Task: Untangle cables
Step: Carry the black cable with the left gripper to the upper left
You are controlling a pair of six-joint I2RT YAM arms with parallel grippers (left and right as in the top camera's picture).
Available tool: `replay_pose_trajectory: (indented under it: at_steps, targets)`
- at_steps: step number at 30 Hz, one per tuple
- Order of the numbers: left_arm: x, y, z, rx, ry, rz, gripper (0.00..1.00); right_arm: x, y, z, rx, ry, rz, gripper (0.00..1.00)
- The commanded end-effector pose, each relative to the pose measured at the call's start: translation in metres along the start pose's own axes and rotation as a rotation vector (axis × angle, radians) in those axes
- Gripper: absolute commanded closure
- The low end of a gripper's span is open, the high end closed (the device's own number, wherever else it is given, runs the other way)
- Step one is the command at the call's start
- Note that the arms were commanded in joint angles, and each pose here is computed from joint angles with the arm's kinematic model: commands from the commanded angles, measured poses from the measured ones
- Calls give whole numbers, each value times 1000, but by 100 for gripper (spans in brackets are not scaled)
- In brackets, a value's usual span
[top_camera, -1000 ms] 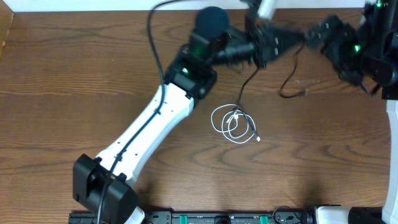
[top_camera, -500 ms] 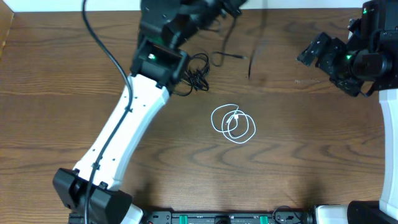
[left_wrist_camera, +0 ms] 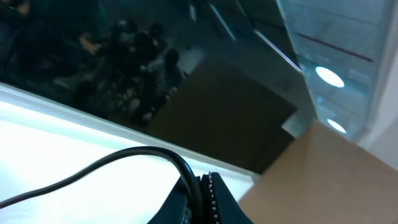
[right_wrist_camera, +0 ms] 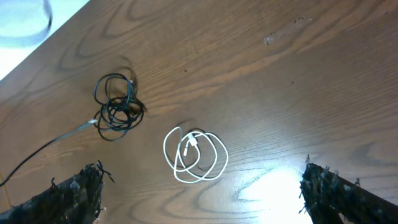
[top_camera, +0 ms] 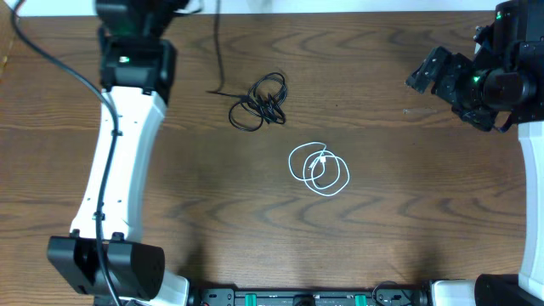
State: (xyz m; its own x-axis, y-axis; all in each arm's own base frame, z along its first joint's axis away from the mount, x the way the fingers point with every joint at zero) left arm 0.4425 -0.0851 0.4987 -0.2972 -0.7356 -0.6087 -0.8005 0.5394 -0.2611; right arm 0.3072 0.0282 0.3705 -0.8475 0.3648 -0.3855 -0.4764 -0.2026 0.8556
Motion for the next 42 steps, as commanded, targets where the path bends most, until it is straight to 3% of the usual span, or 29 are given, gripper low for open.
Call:
replay_pose_trajectory:
  at_steps: [1, 6, 12, 25, 36, 42]
  targets:
    - [-24, 14, -5, 17, -15, -32, 93, 1, 2, -1, 4, 19, -6, 1]
    - [-45, 31, 20, -66, -3, -42, 93, 0, 2, -1, 3, 18, -6, 1]
    - [-42, 41, 50, -179, 21, 37, 92, -1, 2, 0, -2, 21, -17, 1]
    - [-32, 42, 70, -257, -167, 95, 93, -1, 2, 0, -1, 22, -15, 1]
    - [-53, 65, 153, -438, -145, 83, 92, 0, 2, -1, 2, 21, -9, 1]
    - [-53, 103, 222, -673, -209, 173, 92, 1, 2, -1, 3, 19, -5, 1]
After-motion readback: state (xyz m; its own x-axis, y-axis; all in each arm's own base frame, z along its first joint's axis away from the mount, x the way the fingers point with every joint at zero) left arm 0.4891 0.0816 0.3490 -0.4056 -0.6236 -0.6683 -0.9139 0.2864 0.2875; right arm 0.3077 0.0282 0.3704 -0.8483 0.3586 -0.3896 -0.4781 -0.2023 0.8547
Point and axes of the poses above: each gripper's point midway between its finger pads, its own y axis back along the fingers, its own z axis along the line the jaws close on, x = y × z, the point moved 7 cm from there along y, back along the fingers, and after that the axes turned 9 degrees about y, right-handed, at the moved point
